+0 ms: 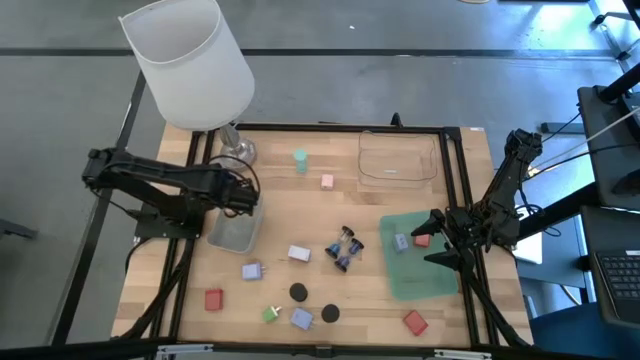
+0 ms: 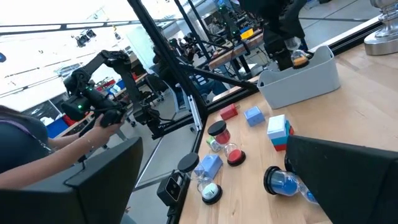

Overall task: Pick & Place Office items
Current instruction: Put the orange hourglass into the gray bin

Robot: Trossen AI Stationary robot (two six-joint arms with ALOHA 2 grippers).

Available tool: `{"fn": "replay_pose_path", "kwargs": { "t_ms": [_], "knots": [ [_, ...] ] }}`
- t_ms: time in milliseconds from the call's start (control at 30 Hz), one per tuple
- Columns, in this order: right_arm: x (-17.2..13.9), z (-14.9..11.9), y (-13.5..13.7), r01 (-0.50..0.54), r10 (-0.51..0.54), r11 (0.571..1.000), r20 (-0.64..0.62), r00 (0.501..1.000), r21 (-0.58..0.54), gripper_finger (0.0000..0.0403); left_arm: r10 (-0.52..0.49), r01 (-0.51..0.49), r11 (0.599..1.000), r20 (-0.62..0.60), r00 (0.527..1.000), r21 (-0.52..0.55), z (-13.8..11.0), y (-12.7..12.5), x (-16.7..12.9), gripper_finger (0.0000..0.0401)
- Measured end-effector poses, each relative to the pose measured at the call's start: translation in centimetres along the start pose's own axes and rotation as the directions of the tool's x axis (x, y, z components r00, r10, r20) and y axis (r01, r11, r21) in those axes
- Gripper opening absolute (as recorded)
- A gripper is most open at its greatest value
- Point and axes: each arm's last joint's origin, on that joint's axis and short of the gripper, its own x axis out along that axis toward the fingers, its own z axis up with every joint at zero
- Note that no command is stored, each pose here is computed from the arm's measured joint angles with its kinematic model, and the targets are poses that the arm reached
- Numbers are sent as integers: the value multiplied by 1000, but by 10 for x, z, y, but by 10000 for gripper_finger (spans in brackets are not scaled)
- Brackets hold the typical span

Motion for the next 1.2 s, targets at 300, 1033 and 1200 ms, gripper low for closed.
{"fn": "replay_pose_path", "kwargs": {
  "t_ms": [300, 1033, 1200],
  "knots": [
    [0, 0, 0, 0, 0, 1000, 0, 1000, 0, 400, 20, -20, 1000, 25, 999, 7, -6, 4, 22, 216],
    [0, 0, 0, 0, 0, 1000, 0, 1000, 0, 400, -42, 62, 987, 140, 989, -146, -14, 9, 61, 206],
    [0, 0, 0, 0, 0, 1000, 0, 1000, 0, 400, -56, 77, 986, 142, 988, -148, -16, 9, 67, 208]
  ]
}}
